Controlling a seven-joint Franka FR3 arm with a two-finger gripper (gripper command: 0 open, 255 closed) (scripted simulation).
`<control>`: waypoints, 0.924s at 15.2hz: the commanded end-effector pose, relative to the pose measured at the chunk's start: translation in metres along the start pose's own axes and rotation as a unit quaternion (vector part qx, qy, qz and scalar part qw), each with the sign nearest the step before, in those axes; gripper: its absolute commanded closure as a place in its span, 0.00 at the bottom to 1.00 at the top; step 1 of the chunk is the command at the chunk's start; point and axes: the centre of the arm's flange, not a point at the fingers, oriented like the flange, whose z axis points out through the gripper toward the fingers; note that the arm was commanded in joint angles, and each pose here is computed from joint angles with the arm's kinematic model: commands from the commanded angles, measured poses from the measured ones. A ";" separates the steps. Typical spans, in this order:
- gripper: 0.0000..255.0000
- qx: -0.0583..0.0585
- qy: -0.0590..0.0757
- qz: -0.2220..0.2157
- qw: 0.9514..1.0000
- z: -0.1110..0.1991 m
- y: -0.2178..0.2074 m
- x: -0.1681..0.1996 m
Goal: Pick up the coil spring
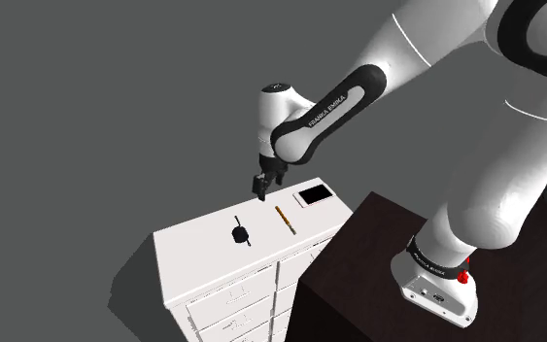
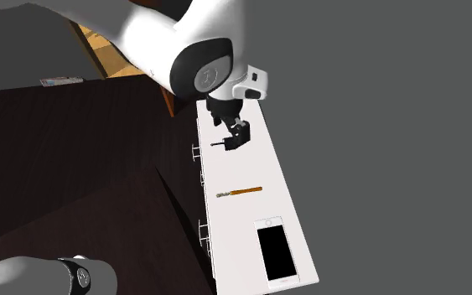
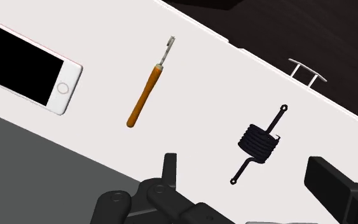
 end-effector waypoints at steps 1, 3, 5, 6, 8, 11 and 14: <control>0.00 0.000 -0.002 -0.004 1.000 0.021 -0.013 0.014; 0.00 0.000 -0.004 -0.007 1.000 0.042 -0.024 0.025; 0.00 0.000 -0.007 -0.011 1.000 0.064 -0.035 0.036; 0.00 -0.001 -0.008 -0.013 1.000 0.075 -0.041 0.042; 0.00 -0.001 -0.010 -0.016 1.000 0.097 -0.052 0.053; 0.00 -0.001 -0.014 -0.022 1.000 0.129 -0.069 0.069; 0.00 -0.002 -0.017 -0.027 0.999 0.161 -0.085 0.083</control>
